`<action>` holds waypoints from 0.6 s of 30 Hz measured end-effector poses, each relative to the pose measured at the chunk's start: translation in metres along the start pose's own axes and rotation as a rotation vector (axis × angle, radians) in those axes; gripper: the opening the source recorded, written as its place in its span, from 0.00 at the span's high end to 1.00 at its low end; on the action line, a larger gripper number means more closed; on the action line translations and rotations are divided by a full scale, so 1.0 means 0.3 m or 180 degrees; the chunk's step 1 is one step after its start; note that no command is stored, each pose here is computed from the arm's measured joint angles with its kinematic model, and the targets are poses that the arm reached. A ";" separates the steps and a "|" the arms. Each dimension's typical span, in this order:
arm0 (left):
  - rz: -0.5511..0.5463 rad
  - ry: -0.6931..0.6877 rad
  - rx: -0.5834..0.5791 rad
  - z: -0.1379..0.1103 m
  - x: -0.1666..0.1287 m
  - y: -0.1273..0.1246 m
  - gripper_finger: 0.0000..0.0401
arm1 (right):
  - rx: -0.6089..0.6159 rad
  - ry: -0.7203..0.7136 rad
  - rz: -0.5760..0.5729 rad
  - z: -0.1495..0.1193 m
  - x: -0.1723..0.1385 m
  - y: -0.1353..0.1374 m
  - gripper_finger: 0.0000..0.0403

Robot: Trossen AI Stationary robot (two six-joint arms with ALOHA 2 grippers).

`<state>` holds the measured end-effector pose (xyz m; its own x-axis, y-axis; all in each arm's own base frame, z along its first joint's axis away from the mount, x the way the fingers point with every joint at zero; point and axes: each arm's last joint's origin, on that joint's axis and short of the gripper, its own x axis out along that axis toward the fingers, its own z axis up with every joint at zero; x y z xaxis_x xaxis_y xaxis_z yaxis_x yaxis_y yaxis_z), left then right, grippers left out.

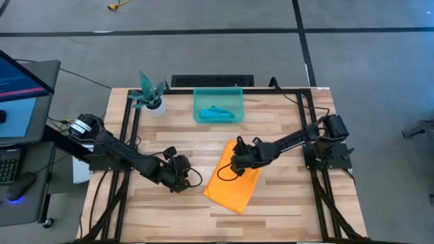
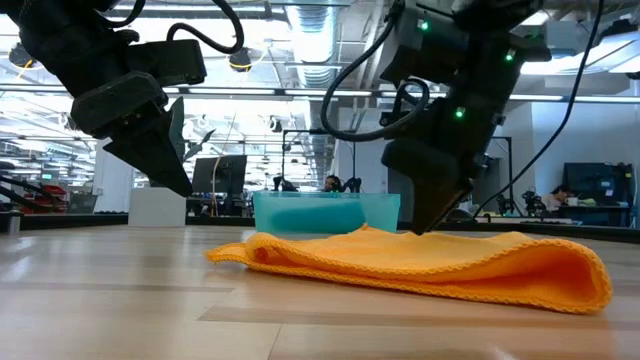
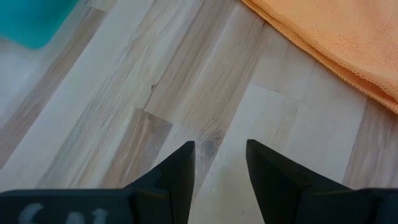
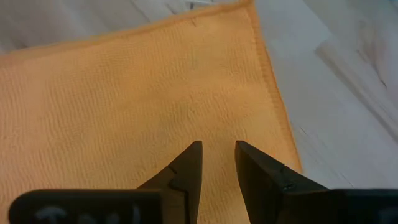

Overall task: Roll microfiber towels into tight, uniform cylinder then place into a basket
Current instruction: Roll the orange microfiber cloth

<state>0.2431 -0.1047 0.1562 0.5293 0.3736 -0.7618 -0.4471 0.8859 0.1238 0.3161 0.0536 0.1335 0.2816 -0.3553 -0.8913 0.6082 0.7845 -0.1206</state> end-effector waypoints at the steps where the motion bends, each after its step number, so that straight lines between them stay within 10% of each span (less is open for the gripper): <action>1: -0.0001 0.0000 0.0000 0.000 0.000 0.000 0.66 | 0.0028 -0.0007 0.0008 0.001 0.003 -0.002 0.70; 18: -0.0416 -0.0116 0.0089 0.019 0.001 -0.030 0.66 | 0.0067 -0.0315 0.0354 0.086 0.156 0.061 0.70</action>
<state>0.2513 -0.1110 0.1583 0.6077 0.2638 -0.7491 -0.3525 0.9348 0.0432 0.3596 0.0383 0.1008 0.4192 -0.3159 -0.8512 0.5844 0.8114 -0.0133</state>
